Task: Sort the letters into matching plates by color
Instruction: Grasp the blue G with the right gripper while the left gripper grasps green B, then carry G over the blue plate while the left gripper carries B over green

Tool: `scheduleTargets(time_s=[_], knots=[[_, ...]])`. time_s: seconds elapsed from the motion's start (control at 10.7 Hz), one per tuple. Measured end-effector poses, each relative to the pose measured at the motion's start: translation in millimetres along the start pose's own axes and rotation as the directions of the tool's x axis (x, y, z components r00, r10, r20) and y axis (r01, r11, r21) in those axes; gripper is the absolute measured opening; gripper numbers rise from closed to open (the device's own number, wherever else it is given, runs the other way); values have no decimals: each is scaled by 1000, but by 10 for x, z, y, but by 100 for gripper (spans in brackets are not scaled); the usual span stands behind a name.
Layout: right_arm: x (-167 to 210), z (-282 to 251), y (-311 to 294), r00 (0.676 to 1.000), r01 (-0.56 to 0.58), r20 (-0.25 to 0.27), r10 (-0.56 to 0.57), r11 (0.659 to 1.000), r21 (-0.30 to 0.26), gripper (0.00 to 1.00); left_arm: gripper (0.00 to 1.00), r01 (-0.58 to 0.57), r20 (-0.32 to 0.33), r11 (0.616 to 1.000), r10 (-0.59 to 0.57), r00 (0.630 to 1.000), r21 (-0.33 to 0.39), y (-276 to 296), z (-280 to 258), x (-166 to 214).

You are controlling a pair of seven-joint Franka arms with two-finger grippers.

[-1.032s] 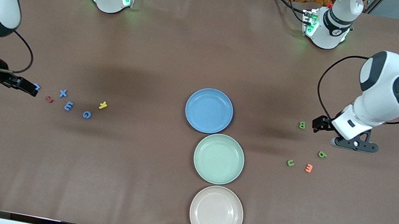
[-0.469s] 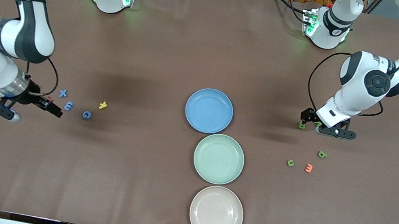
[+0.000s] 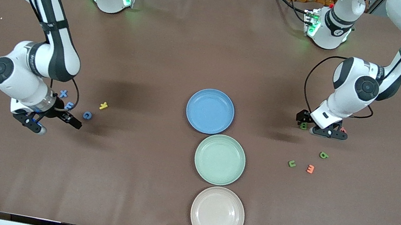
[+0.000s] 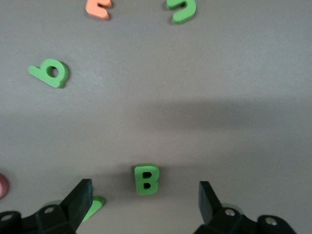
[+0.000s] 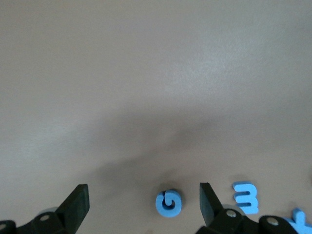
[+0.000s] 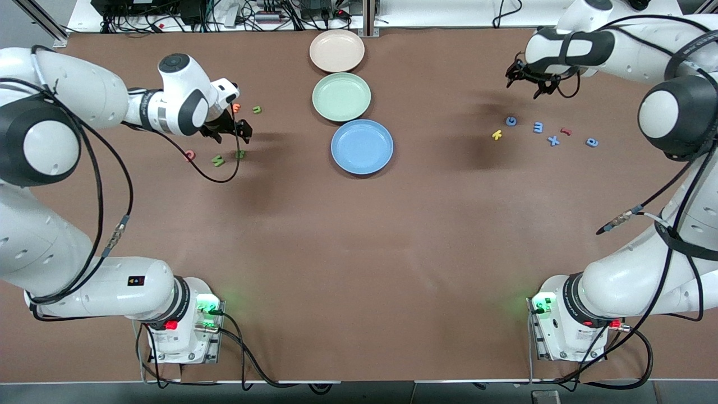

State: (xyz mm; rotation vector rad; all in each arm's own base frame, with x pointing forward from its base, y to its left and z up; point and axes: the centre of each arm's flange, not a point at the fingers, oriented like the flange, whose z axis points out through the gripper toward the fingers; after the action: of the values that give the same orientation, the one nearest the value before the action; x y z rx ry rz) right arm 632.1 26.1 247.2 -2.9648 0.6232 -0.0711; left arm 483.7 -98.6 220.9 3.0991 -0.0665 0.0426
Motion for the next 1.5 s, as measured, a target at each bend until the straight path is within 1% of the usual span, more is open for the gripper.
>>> scheduleTargets(time_s=[0.09,0.28,0.47,0.75,0.84,0.94,1.03,1.22,1.31,1.5], knots=[[-21,149,35,1000,-4,0,4,1000,-5,100,93,3,3,1000,-3,1000,-4,-2,96,-14],[-114,377,126,1000,-11,7,11,1000,-16,100,91,26,13,1000,-26,1000,-11,0,255,-40],[-192,477,175,1000,-9,24,10,1000,-28,100,87,38,18,999,-38,999,-14,5,335,-55],[-281,553,168,999,27,38,-25,998,-53,100,85,40,35,999,-39,999,-15,3,430,-99],[-313,577,155,998,38,43,-36,997,-60,100,75,40,39,999,-40,998,-15,1,455,-116],[-342,604,146,998,44,48,-41,997,-64,100,74,40,41,999,-40,998,-15,0,473,-130],[-366,634,134,997,52,53,-48,996,-68,100,65,41,39,999,-41,998,-15,-4,482,-134],[-398,673,135,996,68,59,-64,994,-80,100,36,42,28,999,-42,999,-16,-10,444,-117],[-422,698,153,996,70,65,-65,994,-84,100,28,43,26,999,-42,999,-16,-13,438,-116],[-461,735,177,994,88,73,-81,991,-99,96,28,42,21,999,-42,999,-17,-8,434,-111]])
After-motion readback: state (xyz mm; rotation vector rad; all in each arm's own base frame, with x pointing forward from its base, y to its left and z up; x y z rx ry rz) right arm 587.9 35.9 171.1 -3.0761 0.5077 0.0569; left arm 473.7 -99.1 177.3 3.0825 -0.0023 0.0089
